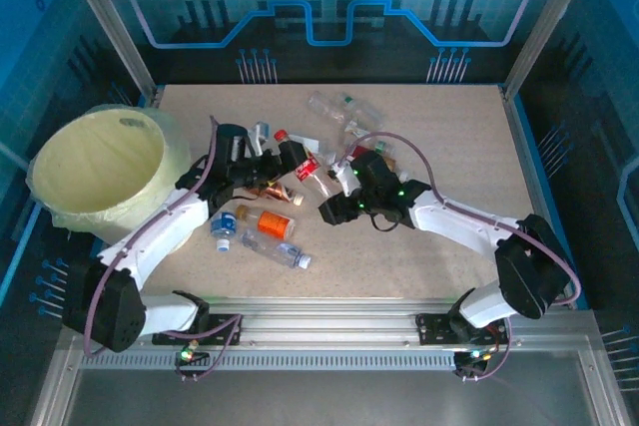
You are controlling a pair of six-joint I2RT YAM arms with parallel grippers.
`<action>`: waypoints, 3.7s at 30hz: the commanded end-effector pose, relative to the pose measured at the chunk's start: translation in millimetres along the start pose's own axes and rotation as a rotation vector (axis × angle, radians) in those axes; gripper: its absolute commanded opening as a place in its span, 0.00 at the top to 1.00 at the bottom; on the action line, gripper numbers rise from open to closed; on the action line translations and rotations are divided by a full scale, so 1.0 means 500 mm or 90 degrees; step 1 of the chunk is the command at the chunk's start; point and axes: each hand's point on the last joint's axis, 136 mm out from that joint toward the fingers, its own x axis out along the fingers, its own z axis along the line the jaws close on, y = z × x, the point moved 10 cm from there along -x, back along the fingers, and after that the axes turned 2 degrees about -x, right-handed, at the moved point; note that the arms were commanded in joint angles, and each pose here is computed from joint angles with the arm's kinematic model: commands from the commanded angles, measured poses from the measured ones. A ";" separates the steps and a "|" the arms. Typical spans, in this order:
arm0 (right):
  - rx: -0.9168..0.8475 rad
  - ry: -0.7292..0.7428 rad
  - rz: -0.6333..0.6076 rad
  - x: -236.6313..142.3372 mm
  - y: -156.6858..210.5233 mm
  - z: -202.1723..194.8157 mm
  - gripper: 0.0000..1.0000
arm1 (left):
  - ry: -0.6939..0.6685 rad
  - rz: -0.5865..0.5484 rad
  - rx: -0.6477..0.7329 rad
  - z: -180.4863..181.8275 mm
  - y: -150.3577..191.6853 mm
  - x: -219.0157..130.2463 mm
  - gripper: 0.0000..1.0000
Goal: Put the plastic bottles in the bin
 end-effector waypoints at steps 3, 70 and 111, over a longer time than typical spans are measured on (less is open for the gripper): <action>0.034 -0.143 -0.077 -0.027 -0.027 0.045 0.50 | 0.043 -0.003 -0.019 0.000 0.001 0.020 0.01; 0.239 0.321 -0.334 -0.254 0.084 -0.126 0.00 | -0.696 -0.526 0.184 -0.113 -0.257 -0.556 0.40; 0.272 0.331 -0.299 -0.257 0.125 -0.124 0.00 | -0.781 -0.569 -0.060 0.027 -0.247 -0.609 0.16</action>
